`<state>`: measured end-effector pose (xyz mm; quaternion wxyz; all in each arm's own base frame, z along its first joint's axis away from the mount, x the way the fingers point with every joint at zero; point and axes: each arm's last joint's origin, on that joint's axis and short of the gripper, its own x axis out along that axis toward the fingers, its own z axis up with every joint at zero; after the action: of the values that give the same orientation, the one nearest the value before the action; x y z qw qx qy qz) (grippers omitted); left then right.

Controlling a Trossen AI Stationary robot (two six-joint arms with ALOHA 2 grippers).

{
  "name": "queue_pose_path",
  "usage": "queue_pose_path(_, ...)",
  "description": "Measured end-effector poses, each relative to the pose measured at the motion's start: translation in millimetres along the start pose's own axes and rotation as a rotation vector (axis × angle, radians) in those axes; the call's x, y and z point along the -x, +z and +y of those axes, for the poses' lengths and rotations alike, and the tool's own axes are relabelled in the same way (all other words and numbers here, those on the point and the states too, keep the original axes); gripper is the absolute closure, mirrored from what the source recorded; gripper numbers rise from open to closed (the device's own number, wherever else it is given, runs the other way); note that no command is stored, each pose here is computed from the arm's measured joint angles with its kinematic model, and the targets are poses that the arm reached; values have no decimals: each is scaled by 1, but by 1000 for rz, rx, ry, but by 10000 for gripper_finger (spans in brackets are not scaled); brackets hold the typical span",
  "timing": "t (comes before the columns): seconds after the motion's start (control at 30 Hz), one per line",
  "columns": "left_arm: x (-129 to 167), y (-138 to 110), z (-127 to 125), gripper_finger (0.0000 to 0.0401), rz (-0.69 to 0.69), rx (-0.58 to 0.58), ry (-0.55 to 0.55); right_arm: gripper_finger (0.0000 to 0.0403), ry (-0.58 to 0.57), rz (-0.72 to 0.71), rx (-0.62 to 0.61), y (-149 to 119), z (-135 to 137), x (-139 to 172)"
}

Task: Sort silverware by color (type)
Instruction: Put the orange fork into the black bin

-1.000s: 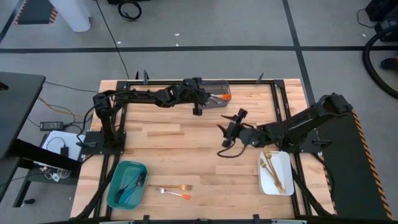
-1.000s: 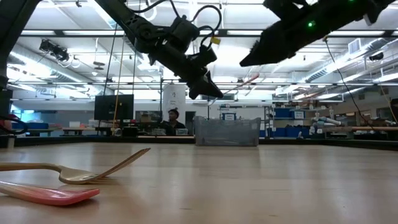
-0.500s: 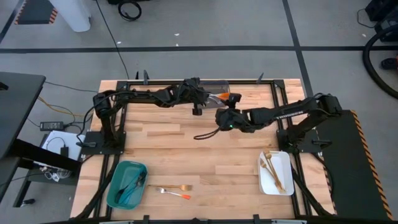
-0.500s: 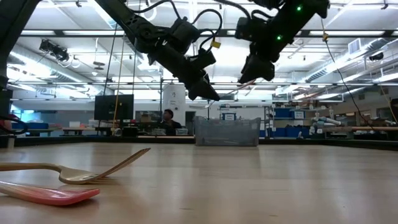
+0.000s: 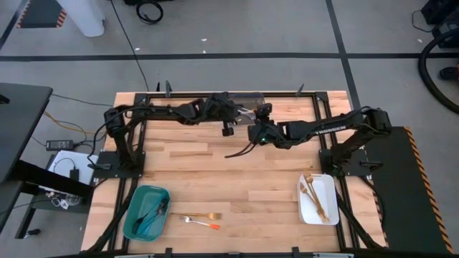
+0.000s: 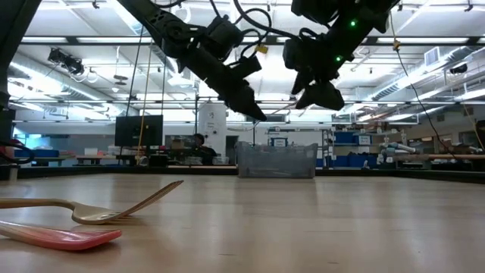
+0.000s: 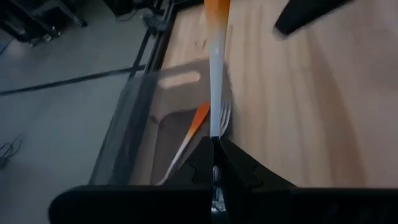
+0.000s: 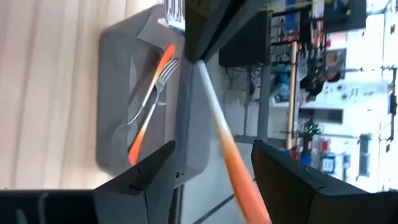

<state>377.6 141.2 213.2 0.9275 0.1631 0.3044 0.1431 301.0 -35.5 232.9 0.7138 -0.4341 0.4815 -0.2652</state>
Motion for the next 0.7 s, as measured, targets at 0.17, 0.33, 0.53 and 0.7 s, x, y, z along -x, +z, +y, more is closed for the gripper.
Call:
queue_pose_path(0.17,2,6,-7,385,-37,28,-38,194,16,-39,72,3,-1,0)
queue_pose_path(0.33,4,14,-14,385,-85,44,-41,211,14,-42,103,3,-1,0)
queue_pose_path(0.53,6,22,-20,385,-151,57,-58,237,7,-37,106,3,-2,0)
queue_pose_path(0.7,6,25,-19,385,-172,72,-52,261,-10,-58,85,6,-3,1)
